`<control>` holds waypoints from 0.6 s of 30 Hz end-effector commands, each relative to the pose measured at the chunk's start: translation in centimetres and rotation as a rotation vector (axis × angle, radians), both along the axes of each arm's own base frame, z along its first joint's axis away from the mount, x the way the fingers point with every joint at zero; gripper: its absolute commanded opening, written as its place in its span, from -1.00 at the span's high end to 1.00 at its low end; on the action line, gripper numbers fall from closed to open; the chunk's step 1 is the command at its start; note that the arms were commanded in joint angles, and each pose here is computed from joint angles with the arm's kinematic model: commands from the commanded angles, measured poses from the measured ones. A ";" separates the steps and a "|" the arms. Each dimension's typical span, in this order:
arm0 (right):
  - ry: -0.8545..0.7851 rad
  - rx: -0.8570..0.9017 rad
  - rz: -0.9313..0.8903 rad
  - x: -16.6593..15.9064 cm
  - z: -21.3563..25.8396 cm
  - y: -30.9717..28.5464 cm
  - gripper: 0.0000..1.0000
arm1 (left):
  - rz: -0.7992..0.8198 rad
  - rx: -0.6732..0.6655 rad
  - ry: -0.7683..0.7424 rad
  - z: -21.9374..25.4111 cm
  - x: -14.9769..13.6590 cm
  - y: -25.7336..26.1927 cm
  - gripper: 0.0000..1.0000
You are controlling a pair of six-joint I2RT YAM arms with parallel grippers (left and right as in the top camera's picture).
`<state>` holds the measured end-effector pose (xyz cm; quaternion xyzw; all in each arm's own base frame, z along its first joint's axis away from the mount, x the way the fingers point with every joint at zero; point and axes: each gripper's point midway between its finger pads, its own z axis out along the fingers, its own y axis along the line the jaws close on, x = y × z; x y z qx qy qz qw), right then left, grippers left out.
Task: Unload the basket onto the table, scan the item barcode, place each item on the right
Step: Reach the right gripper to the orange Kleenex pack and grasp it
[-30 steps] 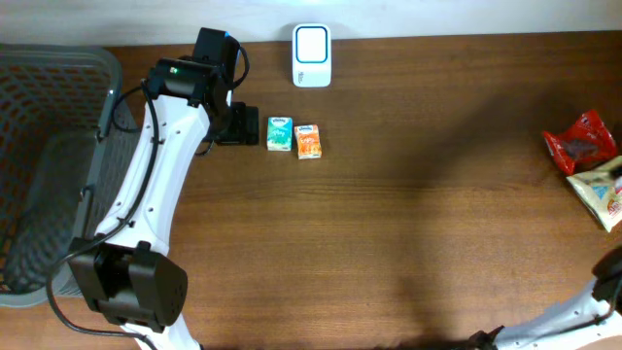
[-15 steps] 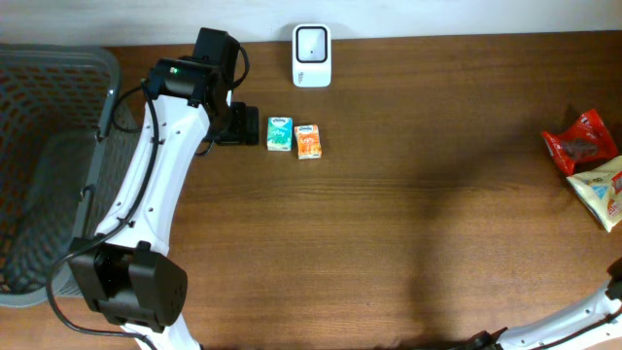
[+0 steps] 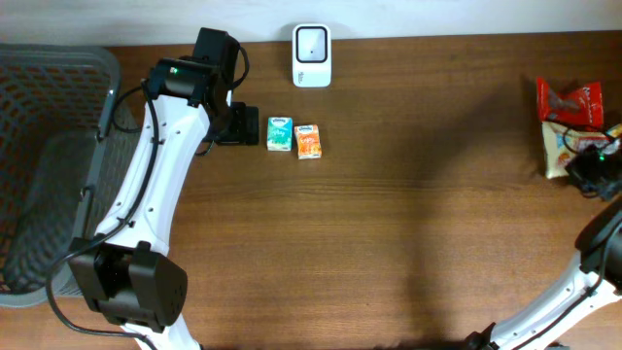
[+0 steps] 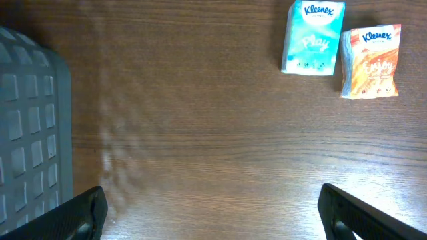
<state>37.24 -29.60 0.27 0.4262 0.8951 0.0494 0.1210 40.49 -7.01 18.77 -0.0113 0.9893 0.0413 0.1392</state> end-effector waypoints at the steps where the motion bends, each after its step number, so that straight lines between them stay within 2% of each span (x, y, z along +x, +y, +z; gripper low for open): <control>1: -0.002 0.007 -0.006 -0.4 0.2 -0.1 0.92 | 0.019 -0.004 -0.001 0.0 0.1 0.2 -0.98; 5: -0.071 -0.056 -0.019 -0.3 5.0 -1.0 0.91 | 0.019 -0.004 -0.001 0.0 0.1 0.2 -0.98; 8: -0.142 -0.108 0.010 0.9 8.8 -0.3 0.87 | 0.019 -0.004 -0.001 0.0 0.1 0.2 -0.98; 10: -0.205 -0.036 0.085 2.9 9.9 3.1 0.65 | 0.019 -0.004 -0.001 0.0 0.1 0.2 -0.98; 12: -0.272 0.095 0.194 5.4 10.3 8.3 0.29 | 0.019 -0.004 -0.001 0.0 0.1 0.2 -0.98; 14: -0.280 0.153 0.283 6.9 10.4 12.6 0.26 | 0.019 -0.004 -0.001 0.0 0.1 0.2 -0.98; 16: -0.268 0.167 0.466 8.8 10.3 19.7 0.06 | 0.019 -0.004 -0.001 0.0 0.1 0.2 -0.98; 18: -0.259 0.171 0.623 9.9 9.8 25.5 -0.33 | 0.019 -0.004 -0.001 0.0 0.1 0.2 -0.98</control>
